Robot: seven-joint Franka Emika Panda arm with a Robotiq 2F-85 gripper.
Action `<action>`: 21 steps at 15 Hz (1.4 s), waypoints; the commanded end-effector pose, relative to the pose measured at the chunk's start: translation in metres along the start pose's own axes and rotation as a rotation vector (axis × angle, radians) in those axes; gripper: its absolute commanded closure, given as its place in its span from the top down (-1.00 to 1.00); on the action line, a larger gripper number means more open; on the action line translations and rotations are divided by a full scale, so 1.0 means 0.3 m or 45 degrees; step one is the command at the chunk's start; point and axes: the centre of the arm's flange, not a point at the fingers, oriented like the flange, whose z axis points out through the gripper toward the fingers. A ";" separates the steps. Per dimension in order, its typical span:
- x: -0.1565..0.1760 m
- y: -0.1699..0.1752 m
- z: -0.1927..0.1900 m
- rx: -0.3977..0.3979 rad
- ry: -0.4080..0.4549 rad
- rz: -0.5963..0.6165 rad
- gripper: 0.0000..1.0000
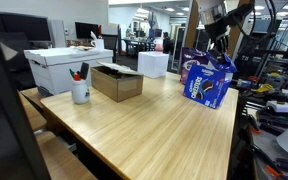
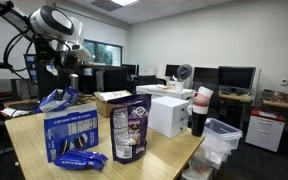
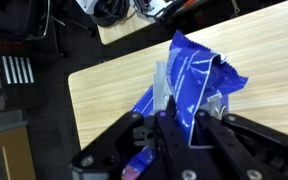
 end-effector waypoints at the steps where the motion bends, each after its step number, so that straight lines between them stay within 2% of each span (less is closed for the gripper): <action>1: 0.031 -0.013 0.051 0.024 -0.007 -0.050 -0.88; 13: 0.133 -0.074 0.171 0.041 -0.043 -0.135 -0.88; 19: 0.142 -0.104 0.175 0.026 -0.046 -0.146 -0.88; 20: 0.140 -0.106 0.173 0.030 -0.044 -0.151 -0.72; 21: 0.139 -0.122 0.171 0.035 -0.032 -0.161 -0.22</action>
